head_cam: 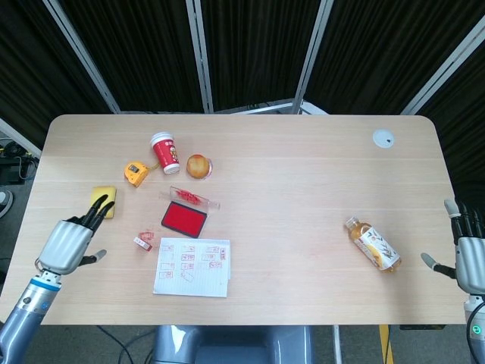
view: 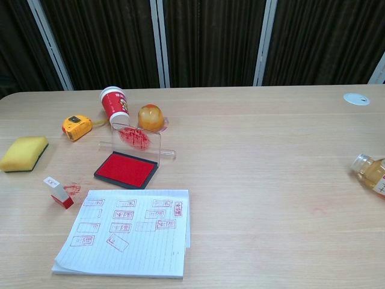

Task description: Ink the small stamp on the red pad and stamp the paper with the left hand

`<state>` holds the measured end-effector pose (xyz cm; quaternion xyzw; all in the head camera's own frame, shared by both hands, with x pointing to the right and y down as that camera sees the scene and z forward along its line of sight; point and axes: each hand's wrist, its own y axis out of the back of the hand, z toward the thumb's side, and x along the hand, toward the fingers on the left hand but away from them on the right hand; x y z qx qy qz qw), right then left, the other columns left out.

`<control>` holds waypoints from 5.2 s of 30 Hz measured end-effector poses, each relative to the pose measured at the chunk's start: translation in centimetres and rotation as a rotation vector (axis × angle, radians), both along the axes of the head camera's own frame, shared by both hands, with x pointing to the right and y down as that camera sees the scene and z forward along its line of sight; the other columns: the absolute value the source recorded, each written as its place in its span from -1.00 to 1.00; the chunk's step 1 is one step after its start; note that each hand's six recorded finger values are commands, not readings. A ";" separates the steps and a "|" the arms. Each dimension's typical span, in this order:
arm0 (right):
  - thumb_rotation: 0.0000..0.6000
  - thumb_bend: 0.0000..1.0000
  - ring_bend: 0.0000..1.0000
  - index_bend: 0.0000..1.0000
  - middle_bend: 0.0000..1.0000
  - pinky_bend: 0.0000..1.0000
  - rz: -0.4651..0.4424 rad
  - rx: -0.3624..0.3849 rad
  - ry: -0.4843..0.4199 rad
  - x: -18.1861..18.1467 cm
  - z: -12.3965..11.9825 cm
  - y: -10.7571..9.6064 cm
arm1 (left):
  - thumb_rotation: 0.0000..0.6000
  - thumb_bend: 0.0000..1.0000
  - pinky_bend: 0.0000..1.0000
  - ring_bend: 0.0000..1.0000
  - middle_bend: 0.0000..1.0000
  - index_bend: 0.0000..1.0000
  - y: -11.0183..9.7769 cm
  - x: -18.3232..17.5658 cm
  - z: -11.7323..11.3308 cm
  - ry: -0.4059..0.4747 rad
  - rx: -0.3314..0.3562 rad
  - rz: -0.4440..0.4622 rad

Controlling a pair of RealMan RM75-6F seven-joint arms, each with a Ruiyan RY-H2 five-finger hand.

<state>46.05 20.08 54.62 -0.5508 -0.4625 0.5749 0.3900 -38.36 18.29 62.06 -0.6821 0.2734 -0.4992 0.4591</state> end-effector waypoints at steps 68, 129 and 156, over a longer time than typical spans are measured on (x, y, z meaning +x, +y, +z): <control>1.00 -1.00 -1.00 -1.00 -1.00 -1.00 0.048 -0.048 0.086 1.5 1.8 0.1 | 1.00 -0.26 0.63 0.55 0.04 0.14 -0.6 3.4 11.1 0.019 -0.225 0.235; 1.00 -1.00 -1.00 -1.00 -1.00 -1.00 0.070 -0.036 0.125 2.2 1.9 -0.2 | 1.00 -0.23 0.62 0.55 0.06 0.16 -9.3 13.8 13.1 0.043 -0.339 0.157; 1.00 -1.00 -1.00 -1.00 -1.00 -1.00 0.078 -0.039 0.127 2.4 2.0 -0.2 | 1.00 -0.23 0.63 0.55 0.07 0.20 -8.5 13.3 14.4 0.012 -0.354 0.160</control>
